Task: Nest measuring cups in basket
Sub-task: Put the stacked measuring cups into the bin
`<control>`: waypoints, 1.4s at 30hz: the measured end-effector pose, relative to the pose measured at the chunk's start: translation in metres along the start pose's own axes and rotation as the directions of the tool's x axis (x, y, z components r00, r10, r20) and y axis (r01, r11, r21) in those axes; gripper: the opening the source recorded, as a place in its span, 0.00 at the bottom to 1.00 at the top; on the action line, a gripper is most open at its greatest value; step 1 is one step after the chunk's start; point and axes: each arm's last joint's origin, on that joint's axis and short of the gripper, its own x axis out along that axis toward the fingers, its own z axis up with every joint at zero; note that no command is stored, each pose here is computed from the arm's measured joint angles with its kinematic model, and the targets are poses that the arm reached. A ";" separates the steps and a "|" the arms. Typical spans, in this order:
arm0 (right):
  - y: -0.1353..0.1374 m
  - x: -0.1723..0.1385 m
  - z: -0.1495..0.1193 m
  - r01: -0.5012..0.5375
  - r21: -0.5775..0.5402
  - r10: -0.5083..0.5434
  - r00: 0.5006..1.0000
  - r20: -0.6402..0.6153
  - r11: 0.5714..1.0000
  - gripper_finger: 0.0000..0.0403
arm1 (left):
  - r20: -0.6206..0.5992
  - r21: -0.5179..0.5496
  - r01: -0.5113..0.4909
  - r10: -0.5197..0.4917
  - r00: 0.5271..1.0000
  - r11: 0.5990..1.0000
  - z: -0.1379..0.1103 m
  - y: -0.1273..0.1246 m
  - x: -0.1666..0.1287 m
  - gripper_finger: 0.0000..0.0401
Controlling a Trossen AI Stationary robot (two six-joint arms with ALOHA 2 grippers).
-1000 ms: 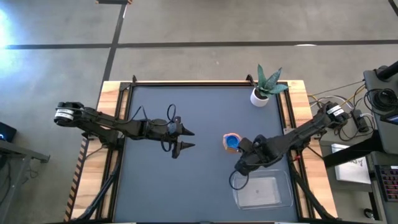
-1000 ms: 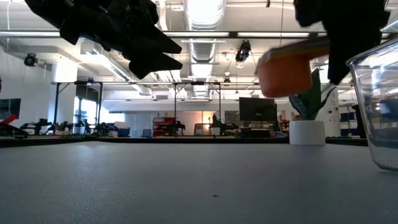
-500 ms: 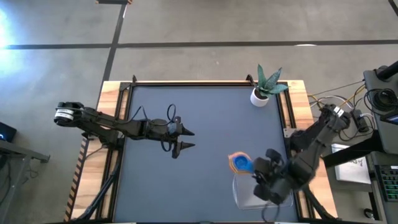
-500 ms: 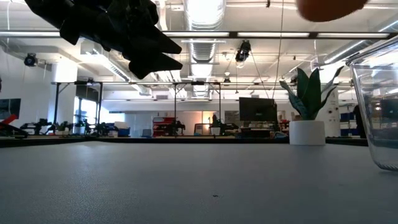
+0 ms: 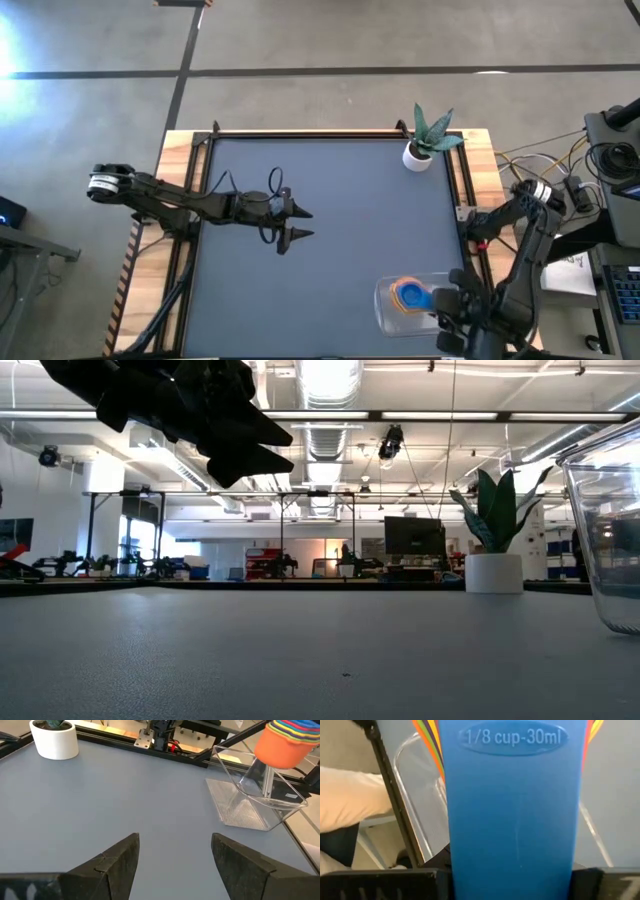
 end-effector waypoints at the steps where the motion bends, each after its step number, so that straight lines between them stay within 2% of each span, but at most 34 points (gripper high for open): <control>1: 0.002 0.001 -0.003 0.001 -0.011 -0.001 1.000 -0.001 1.000 0.26 | 0.000 0.000 0.000 0.000 1.000 1.000 0.000 0.000 0.000 0.58; 8: 0.007 0.005 -0.013 0.013 -0.079 -0.014 1.000 -0.007 0.997 0.26 | 0.024 -0.008 0.010 -0.009 1.000 1.000 0.002 -0.001 0.000 0.58; 16: 0.005 0.007 -0.015 0.036 -0.181 -0.040 0.999 -0.017 0.983 0.26 | 0.096 0.000 0.100 -0.099 0.990 0.995 0.011 -0.005 -0.001 0.58; 23: -0.002 0.015 -0.020 0.073 -0.246 -0.092 0.993 -0.068 0.966 0.26 | 0.133 0.007 0.133 -0.133 0.982 0.991 0.015 -0.007 -0.001 0.58; 30: -0.021 0.017 -0.022 0.083 -0.288 -0.108 0.991 -0.074 0.954 0.26 | 0.193 0.037 0.229 -0.232 0.953 0.973 0.022 -0.011 -0.003 0.58; 42: -0.056 0.017 -0.024 0.013 -0.267 -0.038 0.995 -0.088 0.964 0.26 | 0.236 0.055 0.268 -0.274 0.933 0.962 0.039 -0.016 -0.004 0.58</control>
